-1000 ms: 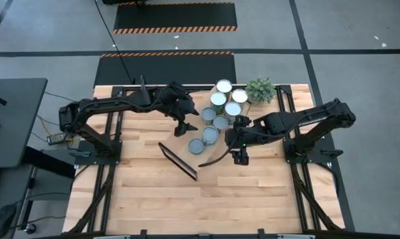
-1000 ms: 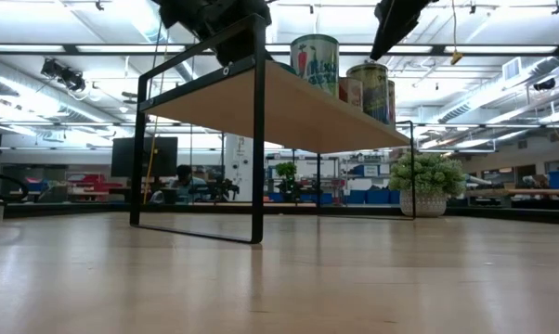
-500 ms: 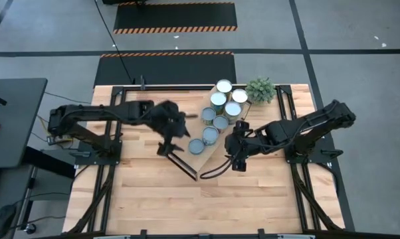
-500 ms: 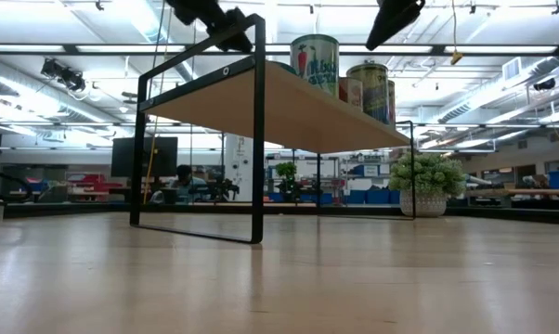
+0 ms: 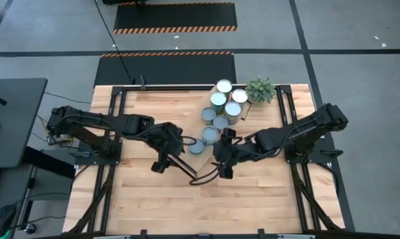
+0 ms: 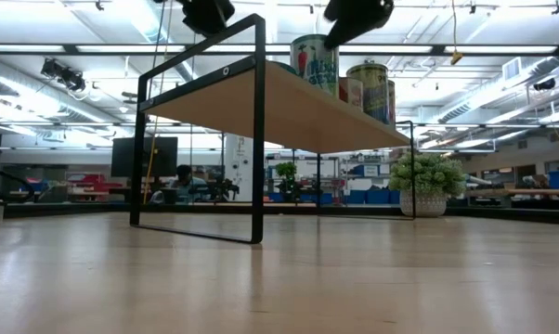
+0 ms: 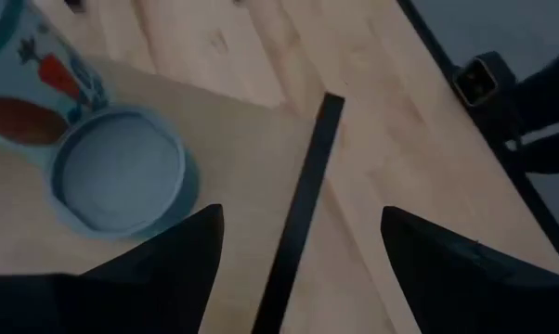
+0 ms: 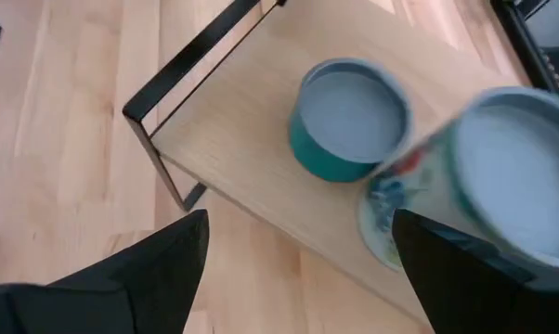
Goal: Pick and place cans onto a shelf
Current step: Adjust the canned goods on the shelf, then return to Home Position
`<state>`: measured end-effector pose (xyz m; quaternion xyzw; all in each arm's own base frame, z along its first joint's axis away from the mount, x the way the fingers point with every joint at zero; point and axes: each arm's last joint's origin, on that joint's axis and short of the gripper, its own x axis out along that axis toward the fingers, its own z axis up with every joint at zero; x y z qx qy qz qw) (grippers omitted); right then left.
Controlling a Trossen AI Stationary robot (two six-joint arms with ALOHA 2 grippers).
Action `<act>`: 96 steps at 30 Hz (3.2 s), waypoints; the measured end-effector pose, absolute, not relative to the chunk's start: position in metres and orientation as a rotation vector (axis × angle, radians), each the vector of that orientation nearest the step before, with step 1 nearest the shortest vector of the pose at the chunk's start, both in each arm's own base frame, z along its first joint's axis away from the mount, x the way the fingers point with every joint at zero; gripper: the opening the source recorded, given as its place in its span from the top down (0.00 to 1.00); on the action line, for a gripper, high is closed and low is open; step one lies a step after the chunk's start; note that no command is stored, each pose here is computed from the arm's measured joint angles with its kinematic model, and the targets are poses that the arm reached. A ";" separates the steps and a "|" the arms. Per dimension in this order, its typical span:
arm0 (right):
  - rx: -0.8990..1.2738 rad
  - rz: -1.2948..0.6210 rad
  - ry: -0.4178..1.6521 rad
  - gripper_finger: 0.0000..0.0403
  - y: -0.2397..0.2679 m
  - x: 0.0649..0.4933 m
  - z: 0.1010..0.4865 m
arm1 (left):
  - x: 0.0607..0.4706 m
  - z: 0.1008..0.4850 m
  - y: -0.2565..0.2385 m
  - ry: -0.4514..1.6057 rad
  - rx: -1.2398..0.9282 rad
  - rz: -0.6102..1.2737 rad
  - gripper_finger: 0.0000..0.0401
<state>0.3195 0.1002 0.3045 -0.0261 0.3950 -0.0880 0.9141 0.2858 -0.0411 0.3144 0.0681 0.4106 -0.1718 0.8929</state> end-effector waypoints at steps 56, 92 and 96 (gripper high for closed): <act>0.150 -0.289 0.623 0.14 0.090 0.303 0.341 | 0.311 0.319 -0.045 0.668 0.066 -0.277 0.26; 0.430 -0.437 0.298 0.14 0.061 0.191 0.329 | 0.202 0.341 0.032 0.428 -0.152 0.002 0.53; 0.466 -0.422 0.246 0.14 0.058 0.183 0.326 | 0.189 0.334 0.034 0.374 -0.198 0.034 0.55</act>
